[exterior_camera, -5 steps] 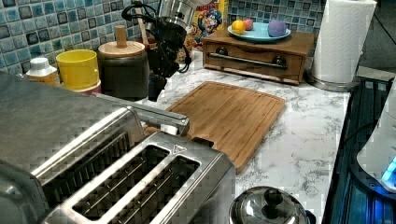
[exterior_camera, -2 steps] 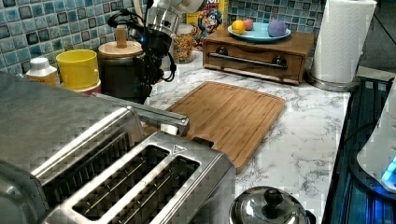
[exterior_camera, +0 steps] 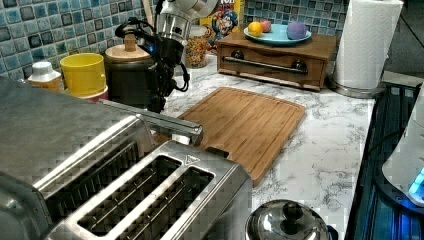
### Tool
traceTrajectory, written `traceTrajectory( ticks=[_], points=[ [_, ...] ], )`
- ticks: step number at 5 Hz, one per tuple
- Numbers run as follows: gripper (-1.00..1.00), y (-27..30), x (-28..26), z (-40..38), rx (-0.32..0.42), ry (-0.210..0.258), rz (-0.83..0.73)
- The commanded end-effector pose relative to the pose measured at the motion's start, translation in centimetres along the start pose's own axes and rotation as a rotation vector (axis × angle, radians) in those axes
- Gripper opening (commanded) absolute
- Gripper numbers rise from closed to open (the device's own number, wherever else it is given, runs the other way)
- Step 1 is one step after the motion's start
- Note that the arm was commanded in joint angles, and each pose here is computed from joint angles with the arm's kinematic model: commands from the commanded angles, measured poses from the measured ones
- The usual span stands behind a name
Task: Close the oven.
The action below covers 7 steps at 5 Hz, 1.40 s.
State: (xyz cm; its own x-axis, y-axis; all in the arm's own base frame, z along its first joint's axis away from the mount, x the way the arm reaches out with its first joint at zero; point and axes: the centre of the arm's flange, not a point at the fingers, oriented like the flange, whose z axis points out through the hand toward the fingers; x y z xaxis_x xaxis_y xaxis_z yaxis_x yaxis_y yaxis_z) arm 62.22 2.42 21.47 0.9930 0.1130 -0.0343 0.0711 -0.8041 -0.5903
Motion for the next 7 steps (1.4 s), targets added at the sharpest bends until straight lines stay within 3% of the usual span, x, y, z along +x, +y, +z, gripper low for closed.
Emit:
traceTrajectory(
  ticks=[1, 3, 5, 6, 7],
  points=[
    [-1.00, -5.3, 4.8, -0.3, 0.173, -0.069, -0.012],
    [-1.00, -7.6, 3.4, 0.2, 0.194, -0.044, -0.016],
    [-1.00, -15.0, 1.4, -2.4, 0.205, 0.042, -0.084],
    [-1.00, -20.5, 1.1, -3.9, 0.198, 0.041, -0.162],
    [-1.00, -25.6, 1.0, -3.0, 0.140, 0.015, -0.233]
  ],
)
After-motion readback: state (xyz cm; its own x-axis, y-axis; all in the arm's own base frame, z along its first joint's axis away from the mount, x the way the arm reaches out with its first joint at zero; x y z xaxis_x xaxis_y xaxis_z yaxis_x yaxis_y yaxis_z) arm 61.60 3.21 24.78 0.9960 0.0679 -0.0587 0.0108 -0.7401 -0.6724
